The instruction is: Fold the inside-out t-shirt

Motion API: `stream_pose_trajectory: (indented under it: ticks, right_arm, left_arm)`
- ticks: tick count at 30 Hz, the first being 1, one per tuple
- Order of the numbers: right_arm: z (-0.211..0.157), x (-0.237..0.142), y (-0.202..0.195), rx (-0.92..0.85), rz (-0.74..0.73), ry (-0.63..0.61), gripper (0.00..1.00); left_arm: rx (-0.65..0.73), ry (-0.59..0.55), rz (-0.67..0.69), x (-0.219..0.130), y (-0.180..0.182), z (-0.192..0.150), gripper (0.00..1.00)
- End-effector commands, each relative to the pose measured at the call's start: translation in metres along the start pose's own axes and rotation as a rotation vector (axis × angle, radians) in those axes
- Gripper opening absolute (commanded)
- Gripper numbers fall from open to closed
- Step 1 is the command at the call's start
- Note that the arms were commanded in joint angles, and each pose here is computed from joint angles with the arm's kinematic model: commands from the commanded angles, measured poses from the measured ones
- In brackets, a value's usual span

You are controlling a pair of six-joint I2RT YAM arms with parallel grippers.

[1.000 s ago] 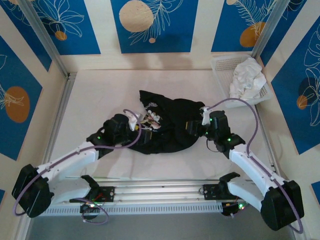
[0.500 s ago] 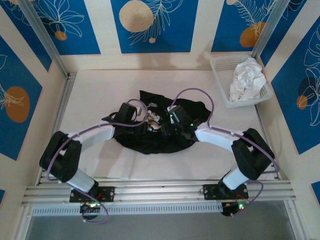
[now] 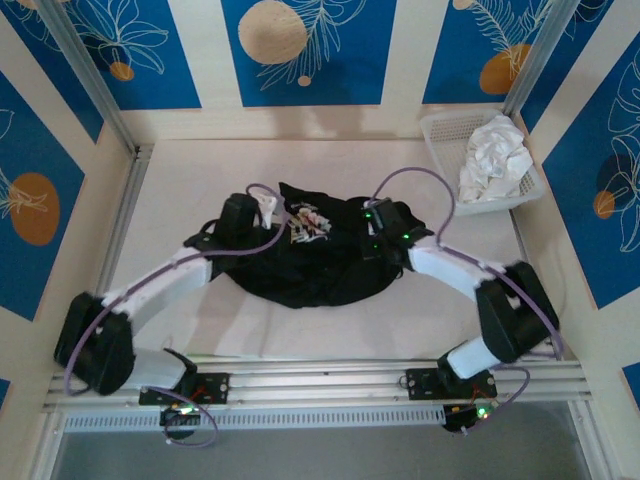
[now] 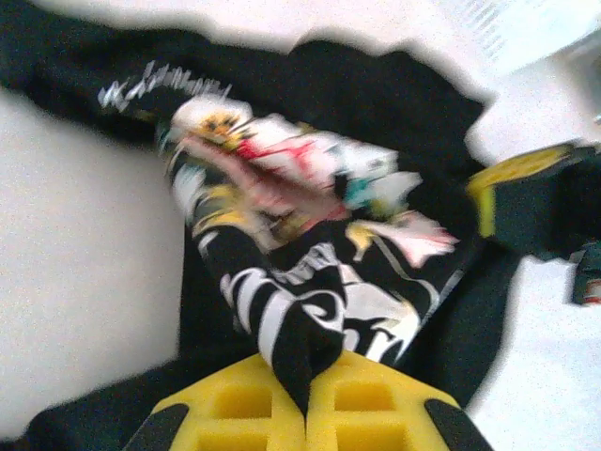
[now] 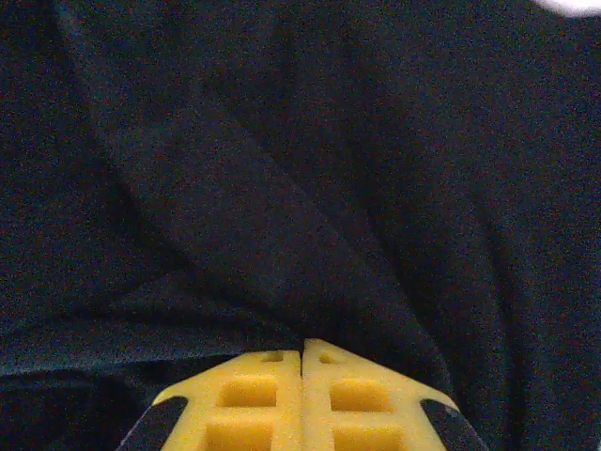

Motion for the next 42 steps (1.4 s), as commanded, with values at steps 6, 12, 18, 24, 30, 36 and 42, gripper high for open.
stream_pose_trajectory:
  ticks: [6, 12, 18, 24, 30, 36, 42]
  right_arm:
    - [0.046, -0.09, 0.004, 0.087, 0.274, -0.23, 0.0]
    - [0.049, -0.095, -0.015, 0.103, 0.16, -0.206, 0.0]
    - [0.033, -0.065, -0.024, 0.104, 0.078, -0.075, 0.1]
    - [0.026, -0.06, -0.031, 0.082, 0.01, -0.062, 0.27]
    - [0.004, -0.064, 0.003, -0.043, 0.134, -0.077, 0.53]
    - [-0.024, -0.046, 0.023, -0.118, 0.157, -0.02, 0.62]
    - [-0.043, -0.03, 0.03, -0.156, 0.138, 0.014, 0.64]
  left_arm:
    - [-0.001, -0.257, -0.159, -0.057, -0.035, 0.066, 0.0]
    - [0.008, -0.268, -0.122, -0.067, -0.034, 0.074, 0.0]
    - [0.016, -0.253, -0.123, -0.064, -0.033, 0.072, 0.0]
    - [0.031, -0.242, -0.146, -0.063, -0.037, 0.075, 0.0]
    - [0.03, -0.249, -0.168, -0.062, -0.04, 0.078, 0.0]
    - [0.033, -0.258, -0.165, -0.066, -0.041, 0.083, 0.0]
    - [0.034, -0.258, -0.163, -0.066, -0.041, 0.086, 0.0]
Point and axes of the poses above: each hand's point on the last joint's axis, 136 mm out from that joint toward the fingers, its own x axis out along the fingers, its own y axis along the line the jaws close on, z = x × y, the point moved 3 cm from there along -x, back along the fingers, and after that the axes turned 13 degrees about x, right-handed, at the moved point
